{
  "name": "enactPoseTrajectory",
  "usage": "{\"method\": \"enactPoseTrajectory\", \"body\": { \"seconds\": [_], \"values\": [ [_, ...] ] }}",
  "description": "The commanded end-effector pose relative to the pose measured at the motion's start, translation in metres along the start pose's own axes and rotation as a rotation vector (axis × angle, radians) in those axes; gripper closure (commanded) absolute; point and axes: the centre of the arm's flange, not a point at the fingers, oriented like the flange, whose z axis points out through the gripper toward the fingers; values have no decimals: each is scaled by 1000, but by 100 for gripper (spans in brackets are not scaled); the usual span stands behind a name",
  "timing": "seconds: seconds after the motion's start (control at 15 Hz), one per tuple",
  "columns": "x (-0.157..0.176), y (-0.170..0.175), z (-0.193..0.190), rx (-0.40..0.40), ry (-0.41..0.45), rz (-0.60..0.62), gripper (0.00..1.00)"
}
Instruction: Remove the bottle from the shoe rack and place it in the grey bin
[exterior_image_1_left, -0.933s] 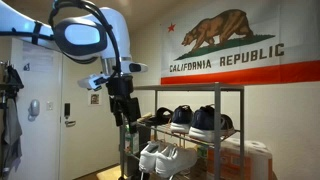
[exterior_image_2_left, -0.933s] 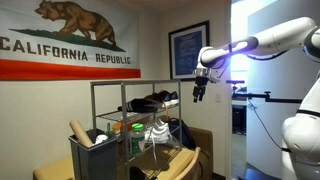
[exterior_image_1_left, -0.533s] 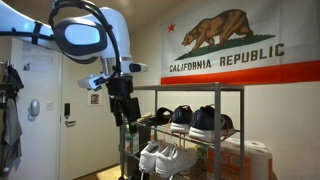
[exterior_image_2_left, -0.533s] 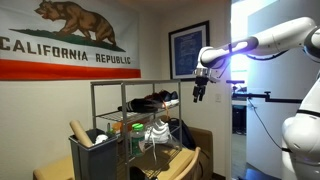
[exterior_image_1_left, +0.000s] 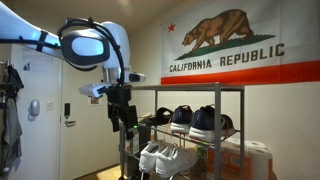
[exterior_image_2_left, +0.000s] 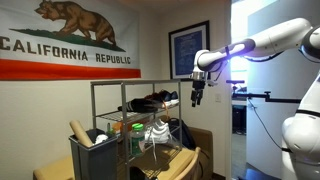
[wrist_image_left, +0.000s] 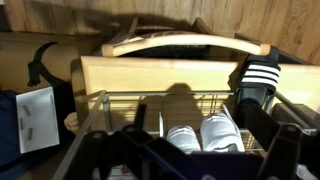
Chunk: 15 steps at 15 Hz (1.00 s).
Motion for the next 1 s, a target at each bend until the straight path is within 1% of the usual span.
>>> {"method": "enactPoseTrajectory", "body": {
  "seconds": [0.0, 0.6, 0.8, 0.93],
  "values": [
    [14, -38, 27, 8, 11, -47, 0],
    [52, -137, 76, 41, 33, -214, 0],
    [60, -166, 86, 60, 64, -241, 0],
    [64, -186, 89, 84, 108, -232, 0]
  ]
}}
